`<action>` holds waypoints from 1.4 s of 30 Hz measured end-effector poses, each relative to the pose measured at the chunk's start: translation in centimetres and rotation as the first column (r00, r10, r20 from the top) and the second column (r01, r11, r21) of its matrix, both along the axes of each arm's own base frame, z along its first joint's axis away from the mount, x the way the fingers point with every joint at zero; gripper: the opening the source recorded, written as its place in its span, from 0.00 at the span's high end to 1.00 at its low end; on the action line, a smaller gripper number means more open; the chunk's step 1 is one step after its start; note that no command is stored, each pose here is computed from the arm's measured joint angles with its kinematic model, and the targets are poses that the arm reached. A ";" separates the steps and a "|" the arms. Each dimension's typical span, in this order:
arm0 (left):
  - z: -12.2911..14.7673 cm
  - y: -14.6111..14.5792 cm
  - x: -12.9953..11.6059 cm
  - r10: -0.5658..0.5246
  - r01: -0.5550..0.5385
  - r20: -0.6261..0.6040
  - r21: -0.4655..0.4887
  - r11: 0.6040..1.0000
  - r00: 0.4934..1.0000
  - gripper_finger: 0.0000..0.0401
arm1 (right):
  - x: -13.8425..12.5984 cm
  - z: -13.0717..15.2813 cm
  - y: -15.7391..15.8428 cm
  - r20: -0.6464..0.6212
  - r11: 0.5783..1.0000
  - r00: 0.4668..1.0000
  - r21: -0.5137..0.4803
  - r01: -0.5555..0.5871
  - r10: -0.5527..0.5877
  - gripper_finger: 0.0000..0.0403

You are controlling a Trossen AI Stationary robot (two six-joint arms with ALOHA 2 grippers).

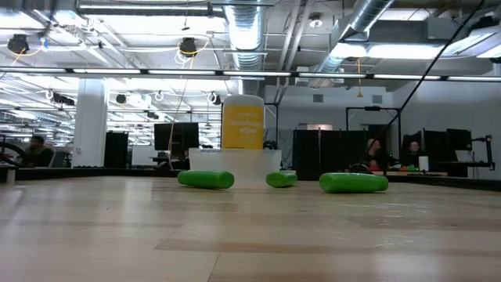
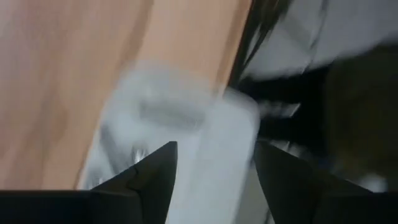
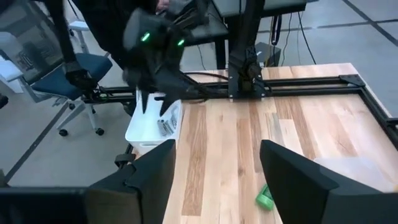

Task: Pick & Place Travel size toiletries
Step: Put the bottom right green shampoo into the transparent bin

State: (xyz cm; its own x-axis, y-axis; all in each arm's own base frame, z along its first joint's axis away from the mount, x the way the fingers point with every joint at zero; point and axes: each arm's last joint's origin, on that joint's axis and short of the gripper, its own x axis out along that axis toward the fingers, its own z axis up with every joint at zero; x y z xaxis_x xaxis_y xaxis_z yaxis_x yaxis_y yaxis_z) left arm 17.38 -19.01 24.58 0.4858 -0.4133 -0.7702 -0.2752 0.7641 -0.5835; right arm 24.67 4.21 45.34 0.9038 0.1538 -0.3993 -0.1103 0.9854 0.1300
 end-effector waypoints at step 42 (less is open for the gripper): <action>10.1 10.8 -1.0 0.284 -0.451 0.697 0.063 0.890 0.658 0.33 | 3.4 -32.4 -4.0 -0.891 0.936 0.454 -0.182 -0.302 -0.027 0.31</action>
